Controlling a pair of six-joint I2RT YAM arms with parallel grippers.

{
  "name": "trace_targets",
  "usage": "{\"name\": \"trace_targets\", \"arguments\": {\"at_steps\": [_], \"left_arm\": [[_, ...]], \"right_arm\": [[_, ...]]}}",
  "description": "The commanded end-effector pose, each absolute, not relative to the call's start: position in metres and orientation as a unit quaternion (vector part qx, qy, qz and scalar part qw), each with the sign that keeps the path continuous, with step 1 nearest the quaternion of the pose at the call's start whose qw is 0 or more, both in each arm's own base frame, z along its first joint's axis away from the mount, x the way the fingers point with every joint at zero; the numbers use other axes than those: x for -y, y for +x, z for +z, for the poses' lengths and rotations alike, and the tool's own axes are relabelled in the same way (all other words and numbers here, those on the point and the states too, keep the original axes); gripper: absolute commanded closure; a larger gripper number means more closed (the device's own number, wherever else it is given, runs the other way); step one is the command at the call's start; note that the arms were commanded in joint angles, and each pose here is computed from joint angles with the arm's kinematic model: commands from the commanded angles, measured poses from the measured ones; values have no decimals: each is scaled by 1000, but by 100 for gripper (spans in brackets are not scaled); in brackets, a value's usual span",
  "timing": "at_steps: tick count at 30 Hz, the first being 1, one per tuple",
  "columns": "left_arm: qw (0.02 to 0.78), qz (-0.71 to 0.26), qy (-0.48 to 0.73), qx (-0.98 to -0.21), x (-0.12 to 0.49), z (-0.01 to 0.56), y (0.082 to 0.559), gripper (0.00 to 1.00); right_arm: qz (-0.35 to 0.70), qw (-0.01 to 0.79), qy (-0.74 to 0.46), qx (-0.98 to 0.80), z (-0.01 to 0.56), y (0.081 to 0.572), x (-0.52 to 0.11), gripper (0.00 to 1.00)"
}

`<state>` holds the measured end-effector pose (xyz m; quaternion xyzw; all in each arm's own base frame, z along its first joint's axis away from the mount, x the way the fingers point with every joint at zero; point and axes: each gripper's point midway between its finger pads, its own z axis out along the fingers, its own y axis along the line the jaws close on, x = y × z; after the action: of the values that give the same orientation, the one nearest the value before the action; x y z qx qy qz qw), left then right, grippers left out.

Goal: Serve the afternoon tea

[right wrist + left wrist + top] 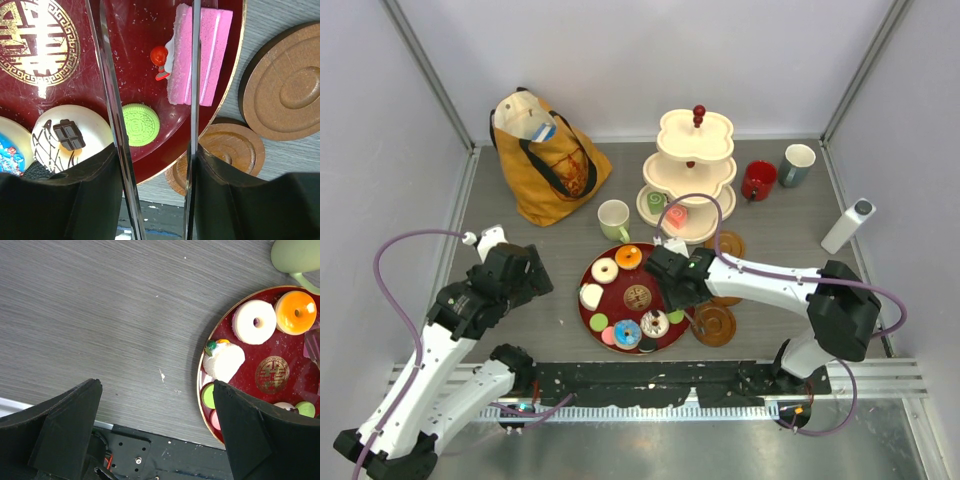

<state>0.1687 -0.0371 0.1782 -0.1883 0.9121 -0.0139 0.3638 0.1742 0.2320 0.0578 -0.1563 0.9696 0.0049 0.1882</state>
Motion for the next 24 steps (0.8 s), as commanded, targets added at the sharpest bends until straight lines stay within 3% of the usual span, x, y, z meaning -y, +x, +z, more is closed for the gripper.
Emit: {"name": "trace_targets", "arguments": {"at_steps": [1,11,24], "left_arm": [[370,-17,-187,-910,38,180,171,0],[371,-18,-186,-910,38,180,171,0],[367,-15,-188,-911,37,179,171,0]], "right_arm": [[20,233,-145,-961,85,188,-240,52],[61,304,-117,-943,141,197,-215,54],[9,307,13,-952,121,248,-120,54]]}}
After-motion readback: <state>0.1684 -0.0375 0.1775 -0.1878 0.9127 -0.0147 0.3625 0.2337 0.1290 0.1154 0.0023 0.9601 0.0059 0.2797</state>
